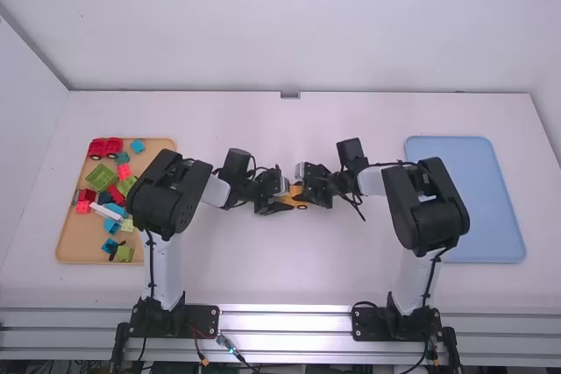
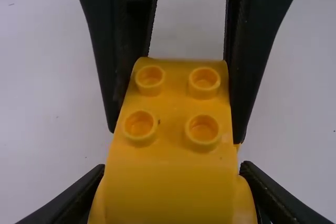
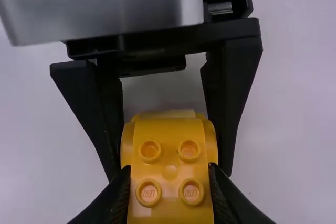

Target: Assemble lego blocks to make yellow taxi

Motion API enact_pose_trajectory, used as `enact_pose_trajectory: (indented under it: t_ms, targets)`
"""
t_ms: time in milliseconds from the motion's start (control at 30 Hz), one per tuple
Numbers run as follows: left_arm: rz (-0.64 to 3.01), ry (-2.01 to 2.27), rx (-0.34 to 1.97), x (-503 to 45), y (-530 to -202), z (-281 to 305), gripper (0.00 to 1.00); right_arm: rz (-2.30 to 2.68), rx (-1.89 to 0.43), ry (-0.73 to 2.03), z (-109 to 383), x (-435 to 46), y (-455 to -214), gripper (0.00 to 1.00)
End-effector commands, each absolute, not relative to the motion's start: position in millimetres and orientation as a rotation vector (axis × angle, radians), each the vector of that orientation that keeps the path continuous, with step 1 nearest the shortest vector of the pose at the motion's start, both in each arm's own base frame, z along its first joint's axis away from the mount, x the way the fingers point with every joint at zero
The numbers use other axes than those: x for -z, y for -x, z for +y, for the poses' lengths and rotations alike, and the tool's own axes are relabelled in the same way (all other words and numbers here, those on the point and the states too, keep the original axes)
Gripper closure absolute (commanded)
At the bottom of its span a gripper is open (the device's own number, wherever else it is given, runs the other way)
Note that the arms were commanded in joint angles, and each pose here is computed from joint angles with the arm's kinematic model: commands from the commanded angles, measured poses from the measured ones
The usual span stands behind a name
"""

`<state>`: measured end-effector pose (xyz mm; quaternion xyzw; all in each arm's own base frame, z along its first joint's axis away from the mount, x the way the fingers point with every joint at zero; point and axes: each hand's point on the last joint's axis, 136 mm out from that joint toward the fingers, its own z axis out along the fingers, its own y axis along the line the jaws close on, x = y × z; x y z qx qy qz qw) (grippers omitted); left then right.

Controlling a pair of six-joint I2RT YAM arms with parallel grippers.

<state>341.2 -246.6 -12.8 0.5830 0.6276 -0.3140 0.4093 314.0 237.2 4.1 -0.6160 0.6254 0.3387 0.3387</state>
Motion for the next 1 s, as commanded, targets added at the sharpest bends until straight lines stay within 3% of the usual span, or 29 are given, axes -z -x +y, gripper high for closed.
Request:
enact_pose_trajectory:
  t_ms: [0, 100, 200, 567, 967]
  targets:
    - [1.61, -1.465, 0.772, 14.9, -345.6, -251.0, 0.67, 1.918, -0.789, 1.638, 216.2, 52.9, -298.5, 0.68]
    - [1.611, -1.465, 0.771, 14.9, -345.7, -250.9, 0.67, 1.901, -0.813, 1.618, 217.1, 48.1, -301.8, 0.58]
    - [1.611, -1.465, 0.771, 15.0, -345.7, -250.9, 0.68, 1.892, -0.828, 1.602, 216.5, 44.5, -304.5, 0.54]
    - [1.614, -1.465, 0.774, 15.4, -345.2, -250.7, 0.7, 1.801, -0.876, 1.574, 224.7, 25.8, -317.5, 0.43]
    - [1.628, -1.466, 0.783, 17.3, -343.1, -250.0, 0.64, 1.621, -0.932, 1.553, 232.1, -13.4, -328.3, 0.34]
